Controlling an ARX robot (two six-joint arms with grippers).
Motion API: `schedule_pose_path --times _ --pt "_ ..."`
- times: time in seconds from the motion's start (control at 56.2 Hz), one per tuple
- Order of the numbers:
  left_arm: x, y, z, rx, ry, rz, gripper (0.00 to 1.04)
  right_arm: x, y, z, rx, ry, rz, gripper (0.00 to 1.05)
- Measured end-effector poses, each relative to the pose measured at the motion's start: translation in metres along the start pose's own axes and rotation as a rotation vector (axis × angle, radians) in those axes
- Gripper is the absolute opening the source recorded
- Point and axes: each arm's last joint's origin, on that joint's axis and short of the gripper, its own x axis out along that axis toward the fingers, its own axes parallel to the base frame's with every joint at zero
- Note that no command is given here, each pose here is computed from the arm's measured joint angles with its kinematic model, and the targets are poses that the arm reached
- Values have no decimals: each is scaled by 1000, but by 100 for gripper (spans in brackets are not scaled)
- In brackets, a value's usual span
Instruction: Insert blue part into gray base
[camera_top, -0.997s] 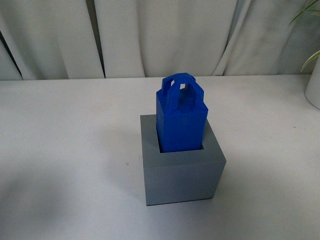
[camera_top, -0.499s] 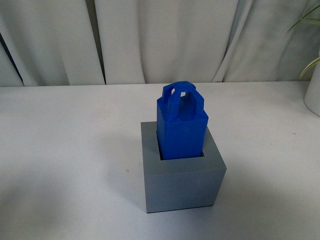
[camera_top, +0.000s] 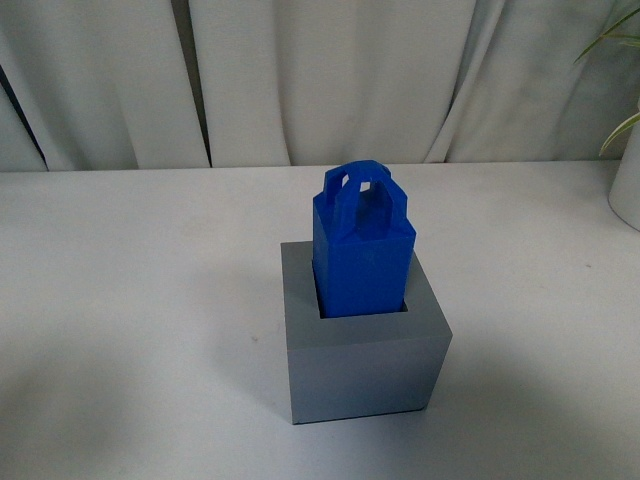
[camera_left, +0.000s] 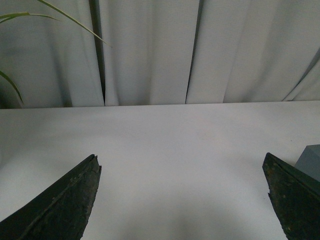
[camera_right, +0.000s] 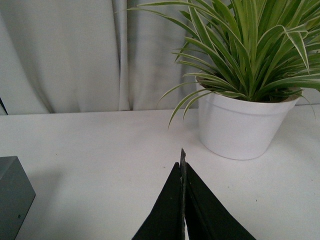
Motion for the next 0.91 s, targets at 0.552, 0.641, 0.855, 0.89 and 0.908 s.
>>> schedule_pose_path --times 0.552,0.641,0.855,0.89,0.908 --pt "0 0 0 0 0 0 99 -11 0 0 0 -5 0 2" --pt "0 0 0 0 0 0 99 -13 0 0 0 -4 0 2" --pt "0 0 0 0 0 0 99 -23 0 -2 -1 1 1 2" --pt "0 0 0 0 1 0 99 -23 0 -2 0 1 1 7" --pt "0 0 0 0 0 0 99 -23 0 -2 0 1 1 10"
